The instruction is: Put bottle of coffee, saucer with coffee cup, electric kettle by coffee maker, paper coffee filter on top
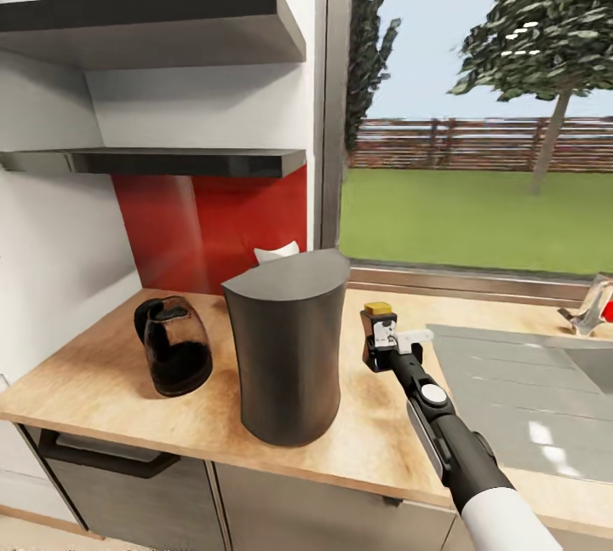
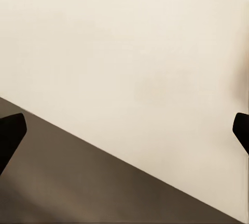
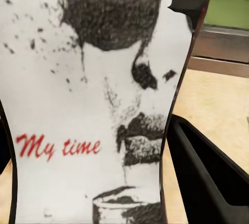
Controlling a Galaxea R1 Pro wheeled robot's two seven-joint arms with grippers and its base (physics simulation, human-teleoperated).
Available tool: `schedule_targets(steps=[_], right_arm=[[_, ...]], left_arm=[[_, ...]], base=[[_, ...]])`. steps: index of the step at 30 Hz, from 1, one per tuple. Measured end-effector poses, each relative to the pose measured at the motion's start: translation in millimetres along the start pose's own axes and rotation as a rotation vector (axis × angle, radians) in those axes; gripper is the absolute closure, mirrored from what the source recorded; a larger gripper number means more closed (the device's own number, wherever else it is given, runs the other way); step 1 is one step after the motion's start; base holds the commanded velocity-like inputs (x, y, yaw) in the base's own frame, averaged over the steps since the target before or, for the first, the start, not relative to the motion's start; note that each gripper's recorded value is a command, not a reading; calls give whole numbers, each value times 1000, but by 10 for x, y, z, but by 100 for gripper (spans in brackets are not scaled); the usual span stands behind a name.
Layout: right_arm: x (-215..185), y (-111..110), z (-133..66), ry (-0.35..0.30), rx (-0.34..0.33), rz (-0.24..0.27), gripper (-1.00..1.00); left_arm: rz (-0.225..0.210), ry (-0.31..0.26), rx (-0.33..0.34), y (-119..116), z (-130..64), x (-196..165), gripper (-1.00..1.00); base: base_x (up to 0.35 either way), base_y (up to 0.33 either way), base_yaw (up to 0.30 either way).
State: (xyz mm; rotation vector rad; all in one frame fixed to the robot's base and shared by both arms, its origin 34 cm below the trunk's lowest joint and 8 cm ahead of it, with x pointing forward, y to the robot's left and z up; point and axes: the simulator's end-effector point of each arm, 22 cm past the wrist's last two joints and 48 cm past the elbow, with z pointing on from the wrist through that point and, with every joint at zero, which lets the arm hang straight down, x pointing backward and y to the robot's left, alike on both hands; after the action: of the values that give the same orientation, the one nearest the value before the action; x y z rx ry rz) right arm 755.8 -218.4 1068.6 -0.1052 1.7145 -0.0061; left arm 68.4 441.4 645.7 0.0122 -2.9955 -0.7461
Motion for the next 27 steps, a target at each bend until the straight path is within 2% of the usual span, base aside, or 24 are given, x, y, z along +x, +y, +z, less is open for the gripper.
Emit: schedule_targets(steps=[8,15,20,27], right_arm=[[24,-15,0,5,3,-3,100],[437,19,13,75,-4,-4,100],[505,32,8,26,-8,-4,100],[632,49,32,29,-10,-3,100]], left_arm=[[7,-6,-1,10,3,-27,-100],[7,-6,-1,-11,24,-45,-100],[5,-5,-1,-11,32,-49,-100],[3,-4,-1,-42,75,-75,-100]], base=[[6,-4,23],[0,0,0],[0,0,0],[0,0,0]])
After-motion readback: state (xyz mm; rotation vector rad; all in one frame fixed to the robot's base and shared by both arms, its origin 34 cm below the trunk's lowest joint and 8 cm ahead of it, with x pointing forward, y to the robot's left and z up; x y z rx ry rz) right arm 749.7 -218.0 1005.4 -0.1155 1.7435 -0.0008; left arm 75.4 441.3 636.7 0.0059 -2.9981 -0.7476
